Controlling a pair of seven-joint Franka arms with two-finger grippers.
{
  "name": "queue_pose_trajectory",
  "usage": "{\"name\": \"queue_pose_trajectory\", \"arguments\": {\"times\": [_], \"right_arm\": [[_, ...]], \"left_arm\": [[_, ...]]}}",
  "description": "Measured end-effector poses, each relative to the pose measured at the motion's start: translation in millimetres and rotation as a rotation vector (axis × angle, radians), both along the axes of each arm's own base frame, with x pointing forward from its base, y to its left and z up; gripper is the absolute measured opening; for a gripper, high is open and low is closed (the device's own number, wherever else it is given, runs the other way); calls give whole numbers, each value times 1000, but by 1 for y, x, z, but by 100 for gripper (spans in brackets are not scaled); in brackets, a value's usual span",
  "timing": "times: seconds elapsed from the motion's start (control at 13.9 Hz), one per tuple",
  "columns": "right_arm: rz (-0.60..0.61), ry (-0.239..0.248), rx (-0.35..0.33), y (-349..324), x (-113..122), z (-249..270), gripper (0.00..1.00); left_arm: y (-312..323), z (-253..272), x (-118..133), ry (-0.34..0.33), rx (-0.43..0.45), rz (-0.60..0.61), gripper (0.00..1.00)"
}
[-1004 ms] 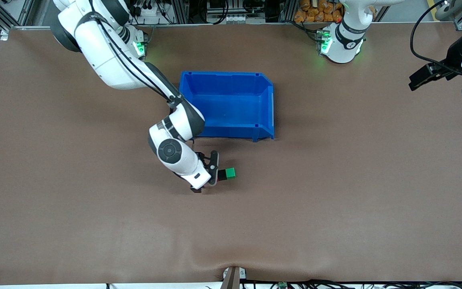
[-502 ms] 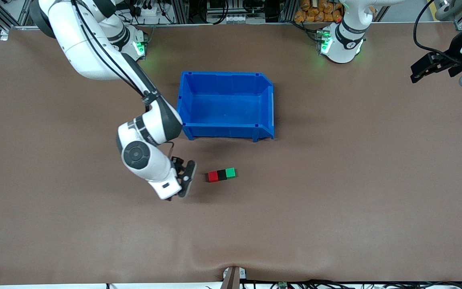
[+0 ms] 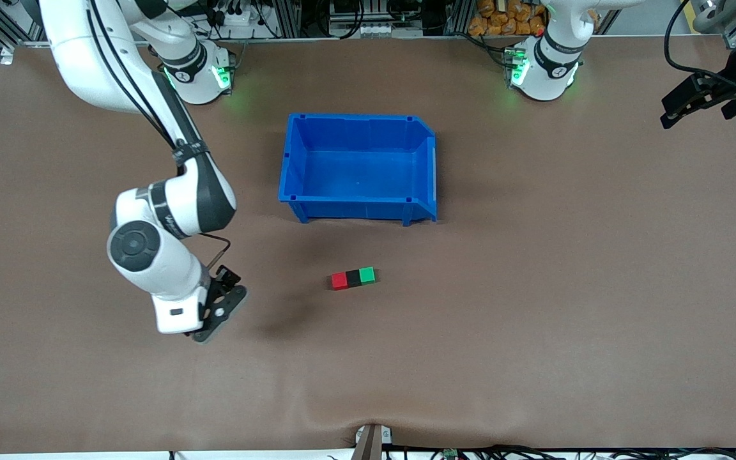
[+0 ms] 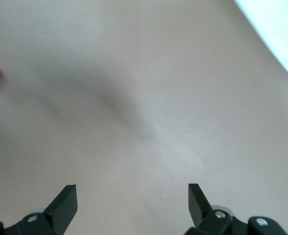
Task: Attach green and red cubes to black cube
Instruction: 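Open the right gripper and withdraw it from the cubes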
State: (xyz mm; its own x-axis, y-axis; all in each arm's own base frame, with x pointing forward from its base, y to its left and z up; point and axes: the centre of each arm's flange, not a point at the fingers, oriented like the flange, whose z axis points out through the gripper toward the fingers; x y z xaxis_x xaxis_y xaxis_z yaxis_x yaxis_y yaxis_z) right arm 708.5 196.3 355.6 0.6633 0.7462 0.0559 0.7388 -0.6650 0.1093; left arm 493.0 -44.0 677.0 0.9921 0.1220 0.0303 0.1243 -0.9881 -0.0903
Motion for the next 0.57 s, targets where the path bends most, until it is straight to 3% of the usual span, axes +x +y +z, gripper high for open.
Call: {"name": "queue_pose_trajectory", "arguments": {"times": [0.57], "right_arm": [[-387, -10, 27, -70, -11, 34, 100]], "left_arm": [[-6, 9, 11, -25, -13, -11, 100]]}}
